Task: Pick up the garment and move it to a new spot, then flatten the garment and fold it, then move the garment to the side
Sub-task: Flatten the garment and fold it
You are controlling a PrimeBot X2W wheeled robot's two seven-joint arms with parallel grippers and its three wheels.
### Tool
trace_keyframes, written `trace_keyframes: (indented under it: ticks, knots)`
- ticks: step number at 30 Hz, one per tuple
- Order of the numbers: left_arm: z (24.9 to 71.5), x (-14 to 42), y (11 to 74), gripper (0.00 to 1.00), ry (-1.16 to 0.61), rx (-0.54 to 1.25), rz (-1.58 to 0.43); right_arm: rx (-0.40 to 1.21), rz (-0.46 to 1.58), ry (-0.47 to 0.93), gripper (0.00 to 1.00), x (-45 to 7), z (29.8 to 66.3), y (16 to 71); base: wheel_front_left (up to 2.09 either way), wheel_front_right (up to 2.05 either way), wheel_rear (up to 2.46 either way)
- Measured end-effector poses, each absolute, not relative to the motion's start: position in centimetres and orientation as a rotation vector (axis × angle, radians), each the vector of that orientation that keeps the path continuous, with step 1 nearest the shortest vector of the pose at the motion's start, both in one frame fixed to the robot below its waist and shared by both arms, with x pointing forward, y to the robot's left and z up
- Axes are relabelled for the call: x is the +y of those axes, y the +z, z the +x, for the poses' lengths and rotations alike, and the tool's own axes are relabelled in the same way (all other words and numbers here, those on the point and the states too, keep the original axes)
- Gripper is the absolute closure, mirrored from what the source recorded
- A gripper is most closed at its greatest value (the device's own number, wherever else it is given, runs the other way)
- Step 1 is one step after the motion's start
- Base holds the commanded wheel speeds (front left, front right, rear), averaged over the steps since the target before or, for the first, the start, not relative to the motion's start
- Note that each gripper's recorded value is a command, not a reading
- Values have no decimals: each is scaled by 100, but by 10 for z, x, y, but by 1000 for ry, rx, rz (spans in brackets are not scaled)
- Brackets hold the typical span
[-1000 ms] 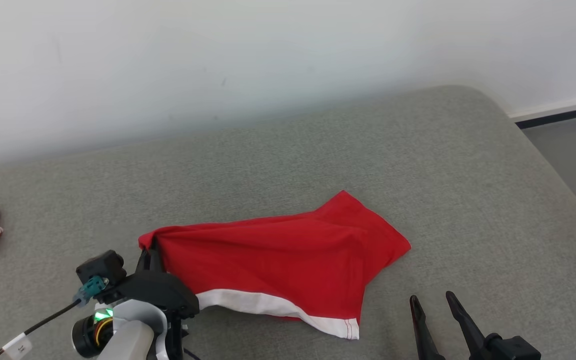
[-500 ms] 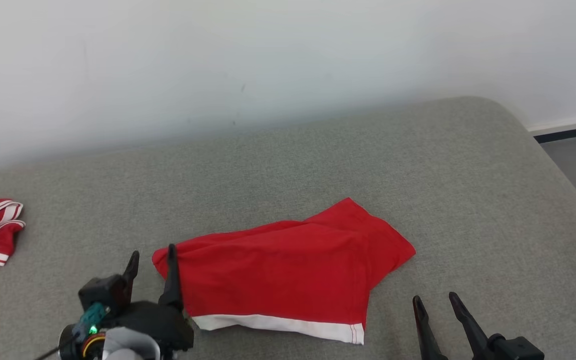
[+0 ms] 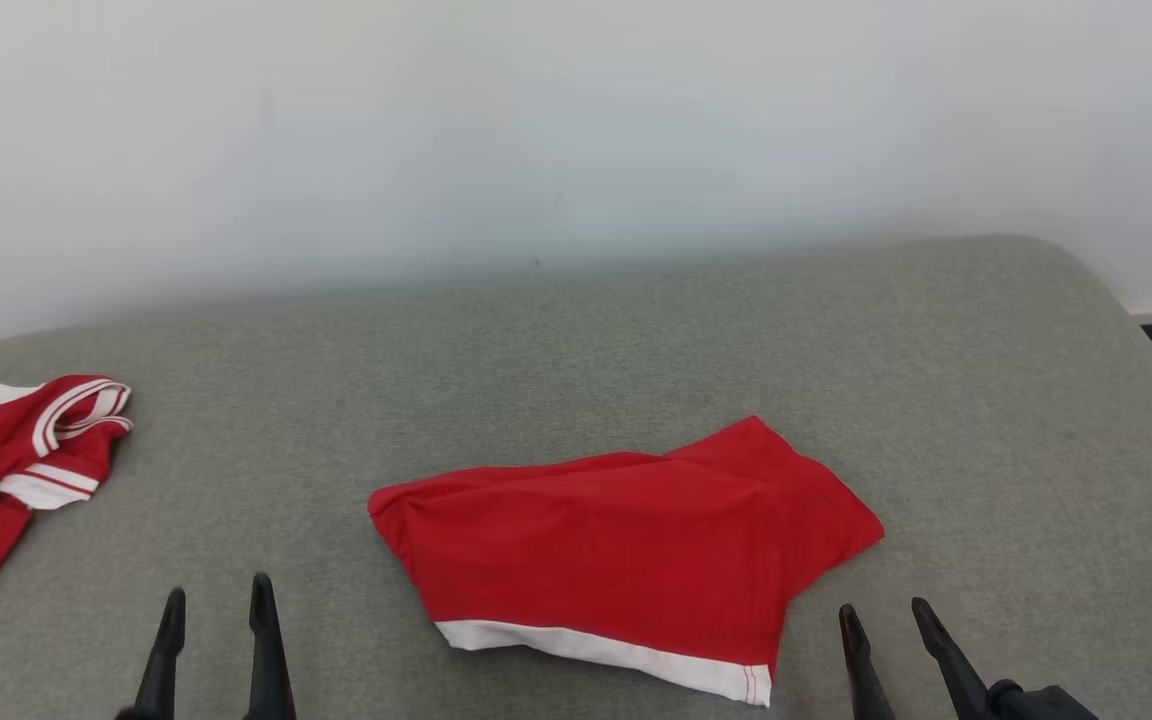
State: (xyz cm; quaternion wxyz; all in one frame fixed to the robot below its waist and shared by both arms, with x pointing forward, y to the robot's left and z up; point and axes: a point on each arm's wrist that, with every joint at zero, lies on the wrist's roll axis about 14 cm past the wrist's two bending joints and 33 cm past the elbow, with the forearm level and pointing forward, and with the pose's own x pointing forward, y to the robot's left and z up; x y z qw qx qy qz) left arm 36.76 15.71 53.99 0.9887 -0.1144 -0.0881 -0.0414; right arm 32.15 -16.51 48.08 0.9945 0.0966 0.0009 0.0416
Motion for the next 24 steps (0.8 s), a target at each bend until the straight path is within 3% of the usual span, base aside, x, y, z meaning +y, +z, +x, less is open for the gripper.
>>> trace_keyframes:
  ticks: [12,24]
  knots:
    - [324,193,512,0,9,-109,-170,63,189,136,0,-151,330,473,0,0,0]
    - [319,192,507,0,17,-93,-180,252,167,167,0,-151,373,459,0,0,0]
